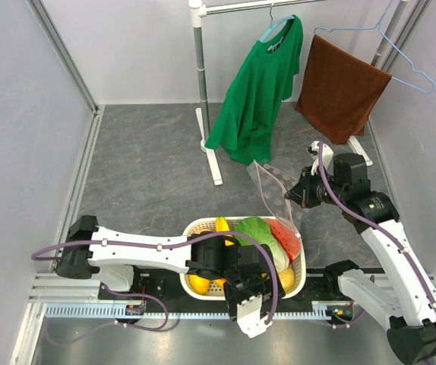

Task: Place the food in the zip-top bag and seal the zipper
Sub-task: Pick up the fake fruit from the bin.

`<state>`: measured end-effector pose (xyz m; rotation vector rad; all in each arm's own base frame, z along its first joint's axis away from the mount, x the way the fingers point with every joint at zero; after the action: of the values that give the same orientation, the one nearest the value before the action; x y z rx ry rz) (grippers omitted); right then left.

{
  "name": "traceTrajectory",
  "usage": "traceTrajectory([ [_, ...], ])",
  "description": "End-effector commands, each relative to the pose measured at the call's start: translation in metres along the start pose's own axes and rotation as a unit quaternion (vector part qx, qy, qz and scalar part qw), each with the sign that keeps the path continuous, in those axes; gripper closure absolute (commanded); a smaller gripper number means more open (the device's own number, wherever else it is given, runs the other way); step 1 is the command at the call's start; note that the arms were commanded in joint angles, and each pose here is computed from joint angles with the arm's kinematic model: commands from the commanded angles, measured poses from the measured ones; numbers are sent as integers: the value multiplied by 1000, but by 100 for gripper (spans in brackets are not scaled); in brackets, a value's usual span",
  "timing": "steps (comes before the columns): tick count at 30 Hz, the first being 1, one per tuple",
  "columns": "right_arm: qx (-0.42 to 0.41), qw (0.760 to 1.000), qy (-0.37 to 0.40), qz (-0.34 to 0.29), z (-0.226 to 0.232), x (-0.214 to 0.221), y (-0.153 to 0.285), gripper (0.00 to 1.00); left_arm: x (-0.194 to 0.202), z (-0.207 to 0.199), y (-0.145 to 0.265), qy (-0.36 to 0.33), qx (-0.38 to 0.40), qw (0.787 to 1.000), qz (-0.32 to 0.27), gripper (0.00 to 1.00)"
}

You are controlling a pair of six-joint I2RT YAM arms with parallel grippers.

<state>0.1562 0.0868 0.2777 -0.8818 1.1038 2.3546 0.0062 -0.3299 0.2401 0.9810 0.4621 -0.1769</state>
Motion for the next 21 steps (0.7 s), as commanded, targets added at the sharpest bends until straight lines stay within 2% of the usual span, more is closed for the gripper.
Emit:
traceTrajectory([
  [1, -16, 1000, 3, -8, 3, -3, 0, 100, 4, 13, -6, -67, -21, 997, 32, 0],
  [15, -15, 1000, 2, -6, 1, -3, -3, 100, 17, 1, -24, -89, 15, 995, 50, 1],
  [19, -15, 1000, 0, -5, 1, -3, -3, 100, 18, 1, -25, -91, 15, 994, 50, 7],
  [21, -16, 1000, 2, -8, 2, -4, -2, 100, 16, 5, -22, -87, -1, 995, 50, 13],
])
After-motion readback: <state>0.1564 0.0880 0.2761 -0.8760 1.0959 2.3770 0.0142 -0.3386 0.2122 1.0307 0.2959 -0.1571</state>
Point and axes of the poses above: each gripper's point midway between its finger pads, its own y axis back along the fingers, its own z axis along the line the jaws close on, x = y × z, the point moved 10 cm from there along y, back along the fingers, and after that the axes turned 4 degrees about -y, right-handed, at the moved point
